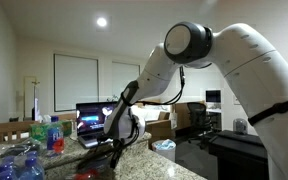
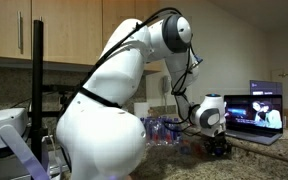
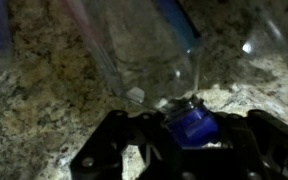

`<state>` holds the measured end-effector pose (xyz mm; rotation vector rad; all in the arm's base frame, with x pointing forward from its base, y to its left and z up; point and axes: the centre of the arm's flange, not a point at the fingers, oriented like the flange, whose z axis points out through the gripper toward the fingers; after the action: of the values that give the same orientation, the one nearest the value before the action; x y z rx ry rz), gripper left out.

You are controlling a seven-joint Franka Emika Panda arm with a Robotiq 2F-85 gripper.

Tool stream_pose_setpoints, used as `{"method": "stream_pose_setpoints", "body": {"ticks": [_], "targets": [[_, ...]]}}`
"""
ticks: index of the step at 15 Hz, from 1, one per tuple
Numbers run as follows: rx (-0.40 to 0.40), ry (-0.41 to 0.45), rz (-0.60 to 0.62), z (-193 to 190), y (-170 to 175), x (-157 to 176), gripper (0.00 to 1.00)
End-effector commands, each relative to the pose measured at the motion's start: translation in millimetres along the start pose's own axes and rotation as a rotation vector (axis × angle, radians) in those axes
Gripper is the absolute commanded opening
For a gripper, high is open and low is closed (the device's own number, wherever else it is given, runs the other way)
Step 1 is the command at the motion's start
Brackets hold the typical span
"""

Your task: Put the water bottles upright

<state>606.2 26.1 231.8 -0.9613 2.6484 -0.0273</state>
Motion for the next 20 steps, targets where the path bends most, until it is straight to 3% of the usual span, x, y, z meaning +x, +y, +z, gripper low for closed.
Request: {"method": "stream_pose_setpoints", "body": {"ticks": [1,6,12,16,20], "targets": [[0.087,-0.038,-0.063,-35.5,36.1,-0.2,0.02],[0.178,-0.104,-0.074,-76.1,60.9,-12.2,0.02],[0.245,-0.174,-0.057,-104.9,51.2,-22.0,0.02],[0.181,-0.228,-0.147,-103.6,54.7,-41.4,0.02],[0.129,-0.285,-0.238,-108.0,84.4,-73.3,0.02]]}}
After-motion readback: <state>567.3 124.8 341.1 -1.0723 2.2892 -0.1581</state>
